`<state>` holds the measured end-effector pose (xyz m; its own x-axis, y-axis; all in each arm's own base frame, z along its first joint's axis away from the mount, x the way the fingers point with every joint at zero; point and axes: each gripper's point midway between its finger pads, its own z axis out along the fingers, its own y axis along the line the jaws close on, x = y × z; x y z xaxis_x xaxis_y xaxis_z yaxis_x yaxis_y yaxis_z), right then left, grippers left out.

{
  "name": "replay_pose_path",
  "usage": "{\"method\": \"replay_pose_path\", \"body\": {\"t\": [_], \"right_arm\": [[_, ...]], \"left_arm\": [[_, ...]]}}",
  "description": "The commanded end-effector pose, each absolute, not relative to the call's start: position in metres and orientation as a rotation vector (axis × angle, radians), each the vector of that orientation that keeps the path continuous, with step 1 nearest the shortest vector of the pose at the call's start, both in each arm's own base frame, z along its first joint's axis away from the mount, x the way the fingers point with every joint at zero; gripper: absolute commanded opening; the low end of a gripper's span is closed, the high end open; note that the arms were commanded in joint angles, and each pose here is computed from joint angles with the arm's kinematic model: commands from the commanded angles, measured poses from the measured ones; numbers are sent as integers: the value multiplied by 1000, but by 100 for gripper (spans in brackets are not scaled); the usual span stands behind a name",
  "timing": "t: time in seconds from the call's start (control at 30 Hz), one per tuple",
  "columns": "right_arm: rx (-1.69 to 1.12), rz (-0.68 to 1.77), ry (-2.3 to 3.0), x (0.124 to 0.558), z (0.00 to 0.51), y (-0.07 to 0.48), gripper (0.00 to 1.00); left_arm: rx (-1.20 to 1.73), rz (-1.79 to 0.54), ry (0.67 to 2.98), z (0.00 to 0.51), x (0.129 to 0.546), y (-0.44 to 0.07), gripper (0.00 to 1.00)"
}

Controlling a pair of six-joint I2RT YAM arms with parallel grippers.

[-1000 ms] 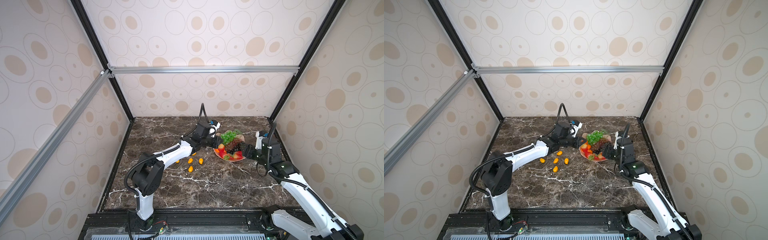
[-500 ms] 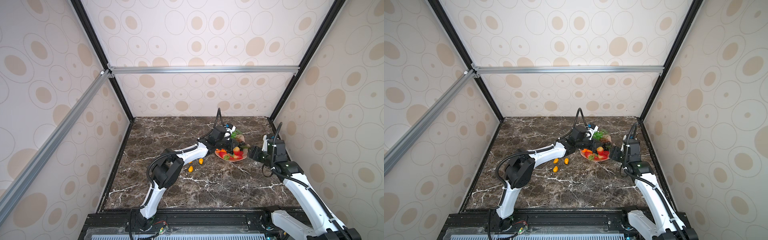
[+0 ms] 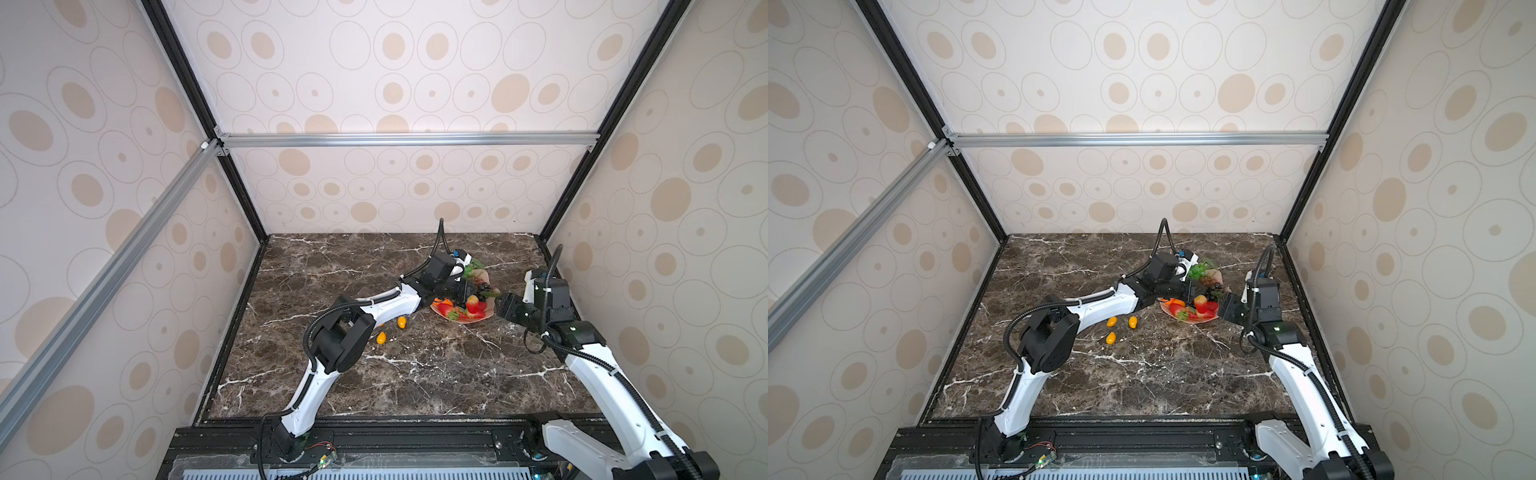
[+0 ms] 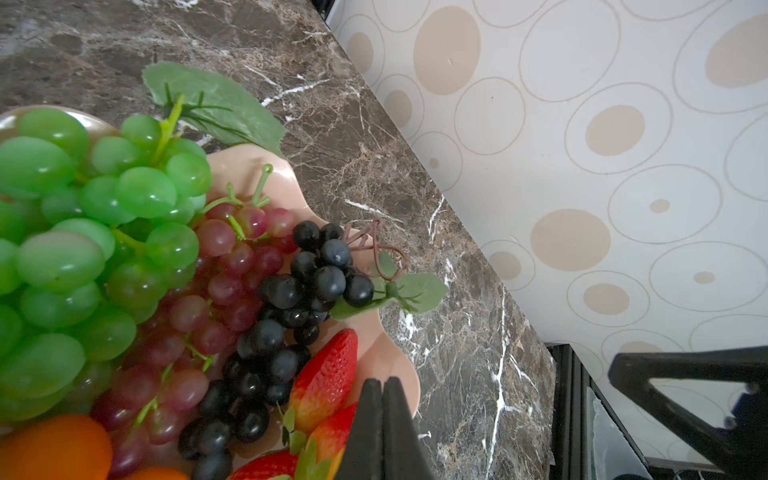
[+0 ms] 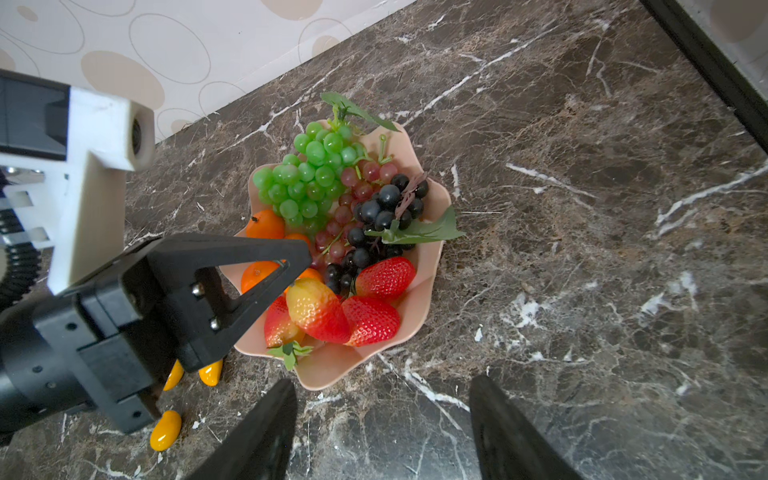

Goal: Place and organize the fake fruits in the fruit bowl
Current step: 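Carry the strawberry into the bowl with the left gripper while the right moves aside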

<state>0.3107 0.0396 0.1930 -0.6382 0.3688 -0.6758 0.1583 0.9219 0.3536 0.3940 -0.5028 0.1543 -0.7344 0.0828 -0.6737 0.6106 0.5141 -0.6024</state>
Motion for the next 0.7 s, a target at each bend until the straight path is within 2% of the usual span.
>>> {"method": "replay_pose_path", "body": {"t": [0.0, 0.67], "right_arm": [[387, 351, 2279, 310, 191, 40, 69], [383, 379, 2292, 314, 188, 45, 69]], "left_arm": [[536, -1174, 2144, 172, 406, -502, 0], [607, -955, 2299, 135, 413, -474, 0]]}}
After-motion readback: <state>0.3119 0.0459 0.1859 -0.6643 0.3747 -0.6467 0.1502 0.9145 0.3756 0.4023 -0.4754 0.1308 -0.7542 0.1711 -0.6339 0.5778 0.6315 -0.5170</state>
